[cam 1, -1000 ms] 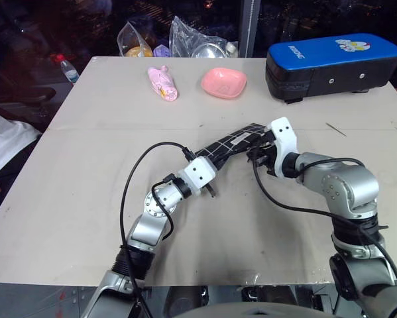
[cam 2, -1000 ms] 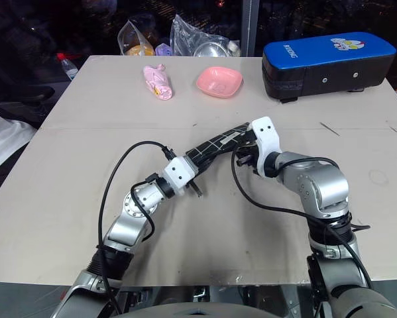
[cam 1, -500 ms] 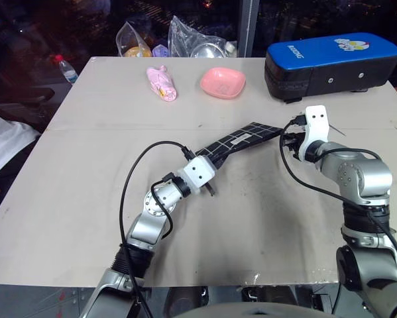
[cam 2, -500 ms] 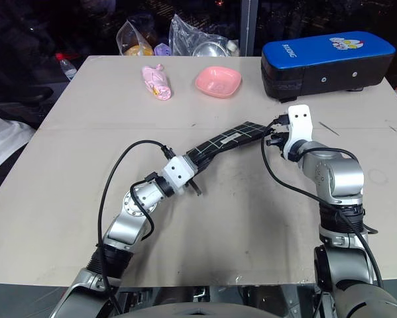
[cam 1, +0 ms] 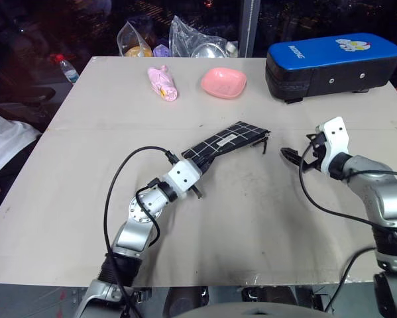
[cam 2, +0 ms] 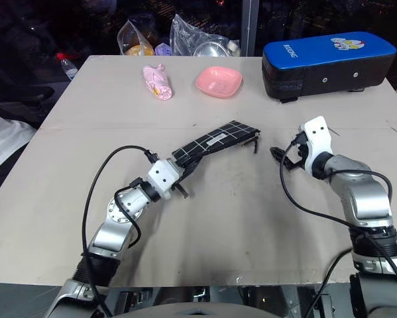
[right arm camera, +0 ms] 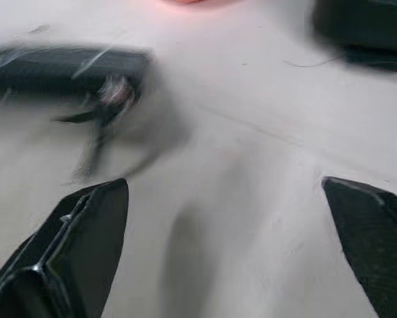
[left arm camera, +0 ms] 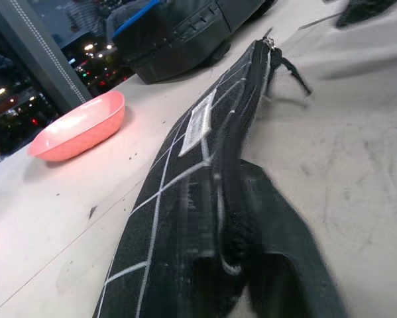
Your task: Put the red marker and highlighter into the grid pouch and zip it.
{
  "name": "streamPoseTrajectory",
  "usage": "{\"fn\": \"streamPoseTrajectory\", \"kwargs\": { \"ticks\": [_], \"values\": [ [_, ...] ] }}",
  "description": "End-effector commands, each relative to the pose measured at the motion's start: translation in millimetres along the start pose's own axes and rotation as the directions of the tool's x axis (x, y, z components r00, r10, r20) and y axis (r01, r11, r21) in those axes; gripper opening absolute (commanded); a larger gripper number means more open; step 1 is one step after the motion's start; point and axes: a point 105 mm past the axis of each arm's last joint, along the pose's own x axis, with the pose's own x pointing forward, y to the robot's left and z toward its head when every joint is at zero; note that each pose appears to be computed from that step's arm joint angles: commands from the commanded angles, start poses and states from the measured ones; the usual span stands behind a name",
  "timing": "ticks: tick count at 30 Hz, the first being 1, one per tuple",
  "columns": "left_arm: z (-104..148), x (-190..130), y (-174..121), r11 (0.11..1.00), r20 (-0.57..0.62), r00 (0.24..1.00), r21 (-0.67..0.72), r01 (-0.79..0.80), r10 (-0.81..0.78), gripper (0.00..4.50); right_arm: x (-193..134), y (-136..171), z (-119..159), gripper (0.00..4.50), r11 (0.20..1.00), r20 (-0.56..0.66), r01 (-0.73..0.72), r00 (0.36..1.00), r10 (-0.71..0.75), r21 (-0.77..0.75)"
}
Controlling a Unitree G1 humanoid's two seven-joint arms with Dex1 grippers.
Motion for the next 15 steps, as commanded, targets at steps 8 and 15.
{"fn": "streamPoseTrajectory", "kwargs": {
  "ticks": [8, 15],
  "values": [
    [4.7, -62.9, -4.9, 0.967, -0.084, 0.996, -0.256, -0.008, -0.014, 4.45, -41.9, -29.3, -18.5, 4.5, 0.979, 0.138, -0.097, 0.983, 0.123, -0.18],
    [-6.2, -97.0, -25.3, 0.908, -0.216, 0.976, -0.413, -0.063, -0.03, 4.45, -65.8, -35.6, -42.5, 4.5, 0.965, 0.161, -0.246, 0.953, 0.258, -0.091]
  ]
}}
